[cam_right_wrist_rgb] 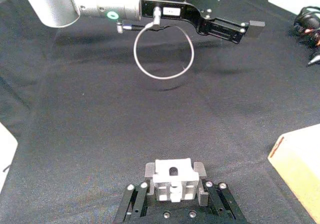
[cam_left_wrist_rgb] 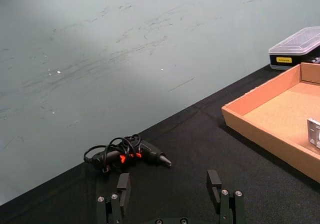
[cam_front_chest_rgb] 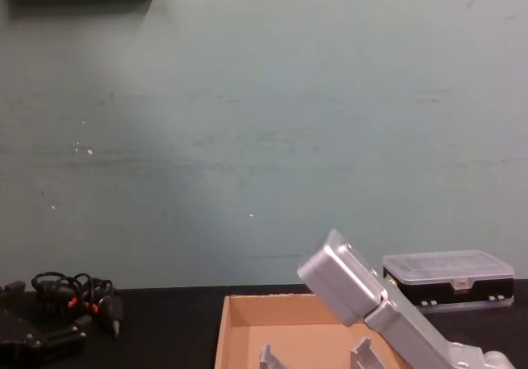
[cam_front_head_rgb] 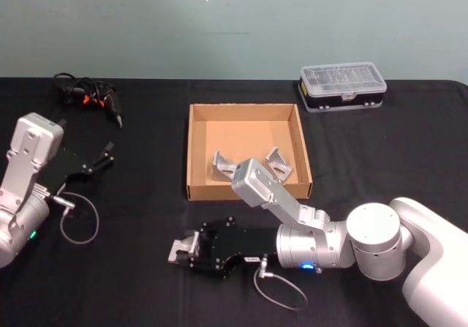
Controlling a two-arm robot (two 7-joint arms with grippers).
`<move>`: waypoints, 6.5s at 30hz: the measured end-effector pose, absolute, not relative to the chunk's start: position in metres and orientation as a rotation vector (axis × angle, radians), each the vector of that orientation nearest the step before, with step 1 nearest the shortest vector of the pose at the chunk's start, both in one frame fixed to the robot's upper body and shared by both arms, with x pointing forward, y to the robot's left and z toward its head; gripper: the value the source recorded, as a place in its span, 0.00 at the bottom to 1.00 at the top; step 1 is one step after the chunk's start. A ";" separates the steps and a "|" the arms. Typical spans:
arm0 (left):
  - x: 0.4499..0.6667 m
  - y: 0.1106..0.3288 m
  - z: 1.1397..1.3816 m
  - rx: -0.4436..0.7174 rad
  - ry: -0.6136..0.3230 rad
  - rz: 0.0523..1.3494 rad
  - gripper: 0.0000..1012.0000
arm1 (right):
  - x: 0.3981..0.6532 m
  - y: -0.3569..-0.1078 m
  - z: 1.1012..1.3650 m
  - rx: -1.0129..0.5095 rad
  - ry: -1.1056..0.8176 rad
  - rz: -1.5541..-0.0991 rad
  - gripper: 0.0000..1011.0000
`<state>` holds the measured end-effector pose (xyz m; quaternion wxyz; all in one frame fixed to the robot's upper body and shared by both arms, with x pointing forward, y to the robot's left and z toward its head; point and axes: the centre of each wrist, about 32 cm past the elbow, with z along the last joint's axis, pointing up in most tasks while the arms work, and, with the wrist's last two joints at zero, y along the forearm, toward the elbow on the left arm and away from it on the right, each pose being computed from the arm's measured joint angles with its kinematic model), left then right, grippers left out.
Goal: Use one hand to pick up the angle iron from the table and place it into the box.
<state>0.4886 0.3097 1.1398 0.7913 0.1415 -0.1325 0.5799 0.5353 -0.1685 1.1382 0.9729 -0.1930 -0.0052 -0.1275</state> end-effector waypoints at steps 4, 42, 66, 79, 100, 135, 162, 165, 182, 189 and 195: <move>0.489 0.310 1.140 0.304 -0.285 1.248 0.99 | 0.533 -0.170 1.141 -0.379 -0.016 -0.268 0.45; 0.489 0.310 1.140 0.304 -0.285 1.248 0.99 | 0.548 -0.231 1.214 -0.250 -0.068 -0.784 0.45; 0.489 0.310 1.140 0.304 -0.285 1.248 0.99 | 0.617 -0.195 1.203 -0.381 0.039 -0.820 0.45; 0.489 0.310 1.140 0.304 -0.285 1.248 0.99 | 0.630 -0.184 1.197 -0.424 0.062 -0.813 0.45; 0.489 0.310 1.140 0.304 -0.285 1.248 0.99 | 0.639 -0.184 1.182 -0.472 0.086 -0.800 0.45; 0.489 0.310 1.140 0.304 -0.285 1.248 0.99 | 0.610 -0.196 1.195 -0.388 -0.036 -0.865 0.99; 0.489 0.310 1.140 0.304 -0.285 1.248 0.99 | 0.527 -0.255 1.180 -0.135 -0.196 -1.048 0.99; 0.489 0.310 1.140 0.304 -0.285 1.248 0.99 | 0.521 -0.261 1.174 -0.137 -0.198 -1.062 0.99; 0.489 0.310 1.140 0.305 -0.285 1.248 0.99 | 0.508 -0.272 1.159 -0.120 -0.173 -1.093 0.99; 0.489 0.310 1.140 0.305 -0.285 1.248 0.99 | 0.508 -0.271 1.159 -0.121 -0.174 -1.091 0.99; 0.489 0.310 1.140 0.304 -0.285 1.248 0.99 | 0.508 -0.271 1.159 -0.122 -0.173 -1.090 0.99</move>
